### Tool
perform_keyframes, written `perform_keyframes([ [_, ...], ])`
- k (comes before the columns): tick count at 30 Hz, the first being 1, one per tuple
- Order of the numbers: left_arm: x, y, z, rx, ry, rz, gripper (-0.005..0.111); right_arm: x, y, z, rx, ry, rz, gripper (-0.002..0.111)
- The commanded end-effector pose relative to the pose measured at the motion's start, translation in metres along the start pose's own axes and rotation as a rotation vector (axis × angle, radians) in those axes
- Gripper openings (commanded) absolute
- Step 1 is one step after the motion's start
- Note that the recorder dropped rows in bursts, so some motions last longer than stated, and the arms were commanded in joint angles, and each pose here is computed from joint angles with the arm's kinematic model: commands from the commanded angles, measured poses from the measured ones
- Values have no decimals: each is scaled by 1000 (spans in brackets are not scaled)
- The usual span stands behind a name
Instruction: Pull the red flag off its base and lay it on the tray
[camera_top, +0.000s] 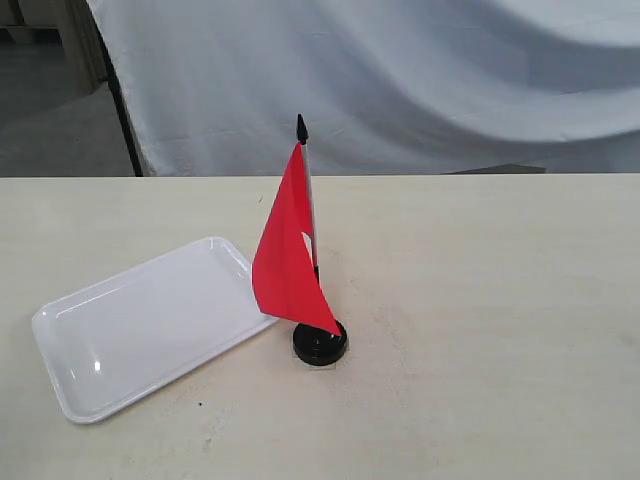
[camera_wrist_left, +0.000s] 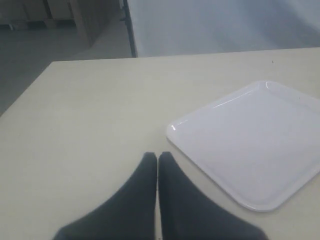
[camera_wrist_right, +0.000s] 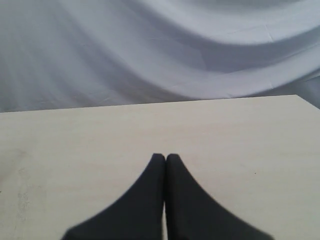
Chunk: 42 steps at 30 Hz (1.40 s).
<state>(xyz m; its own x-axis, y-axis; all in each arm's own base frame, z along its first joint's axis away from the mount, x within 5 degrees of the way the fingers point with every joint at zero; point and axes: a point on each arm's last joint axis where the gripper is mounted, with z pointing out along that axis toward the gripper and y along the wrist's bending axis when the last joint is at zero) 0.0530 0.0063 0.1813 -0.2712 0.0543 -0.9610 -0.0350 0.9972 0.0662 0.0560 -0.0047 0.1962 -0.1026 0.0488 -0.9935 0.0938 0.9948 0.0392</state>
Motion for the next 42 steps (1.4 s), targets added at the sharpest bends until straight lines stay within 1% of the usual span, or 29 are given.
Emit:
perform_keyframes([
  [1, 1, 0, 0, 1, 2, -7, 1, 0, 0, 0, 4, -12, -32, 0],
  [4, 1, 0, 0, 1, 2, -7, 1, -1, 0, 0, 4, -19, -32, 0],
  [6, 1, 0, 0, 1, 2, -7, 1, -9, 0, -1, 4, -112, -33, 0],
  [7, 1, 0, 0, 1, 2, -7, 1, -20, 0, -3, 4, -229, -29, 0],
  [8, 1, 0, 0, 1, 2, -7, 1, -26, 0, -4, 4, -298, -28, 0],
  [9, 1, 0, 0, 1, 2, -7, 1, -37, 0, -8, 0, -430, 16, 0],
  [10, 1, 0, 0, 1, 2, -7, 1, -43, -1, -11, -3, -504, 45, 0],
  [11, 1, 0, 0, 1, 2, -7, 1, -56, -2, -20, -32, -667, 172, 0],
  [12, 1, 0, 0, 1, 2, -7, 1, -66, -3, -29, -108, -814, 332, 0],
  [13, 1, 0, 0, 1, 2, -7, 1, -67, -3, -31, -143, -838, 402, 0],
  [14, 1, 0, 0, 1, 2, -7, 1, -67, -3, -31, -203, -829, 536, 0],
  [15, 1, 0, 0, 1, 2, -7, 1, -64, -1, -27, -253, -764, 641, 0],
  [16, 1, 0, 0, 1, 2, -7, 1, -59, 1, -23, -267, -683, 668, 0],
  [17, 1, 0, 0, 1, 2, -7, 1, -52, 5, -17, -260, -576, 639, 0],
  [18, 1, 0, 0, 1, 2, -7, 1, -50, 6, -16, -254, -548, 628, 0],
  [23, 1, 0, 0, 1, 2, -7, 1, -64, 9, -17, -338, -672, 623, 0],
  [25, 1, 0, 0, 1, 2, -7, 1, -73, 10, -10, -345, -661, 609, 0],
  [27, 1, 0, 0, 1, 2, -7, 1, -92, 18, 11, -350, -555, 501, 0],
  [28, 1, 0, 0, 1, 2, -7, 1, -98, 25, 27, -392, -491, 412, 0],
  [29, 1, 0, 0, 1, 2, -7, 1, -98, 30, 36, -433, -458, 389, 0],
  [30, 1, 0, 0, 1, 2, -7, 1, -92, 38, 54, -520, -402, 369, -1],
  [31, 1, 0, 0, 1, 2, -7, 1, -88, 41, 61, -551, -375, 359, -1],
  [33, 1, 0, 0, 1, 2, -7, 1, -62, 54, 93, -647, -242, 311, -1],
  [34, 1, 0, 0, 1, 2, -7, 1, -54, 59, 99, -665, -212, 292, -1],
  [35, 1, 0, 0, 1, 2, -7, 1, -41, 70, 111, -692, -162, 243, -1],
  [37, 1, 0, 0, 1, 2, -7, 1, -30, 85, 122, -725, -108, 176, -1],
  [39, 1, 0, 0, 1, 2, -7, 1, -14, 105, 135, -772, -34, 82, -1],
  [40, 1, 0, 0, 1, 2, -7, 1, -5, 120, 145, -811, -3, 22, -1],
  [42, 1, 0, 0, 1, 2, -7, 1, 9, 133, 159, -842, 55, 12, -1],
])
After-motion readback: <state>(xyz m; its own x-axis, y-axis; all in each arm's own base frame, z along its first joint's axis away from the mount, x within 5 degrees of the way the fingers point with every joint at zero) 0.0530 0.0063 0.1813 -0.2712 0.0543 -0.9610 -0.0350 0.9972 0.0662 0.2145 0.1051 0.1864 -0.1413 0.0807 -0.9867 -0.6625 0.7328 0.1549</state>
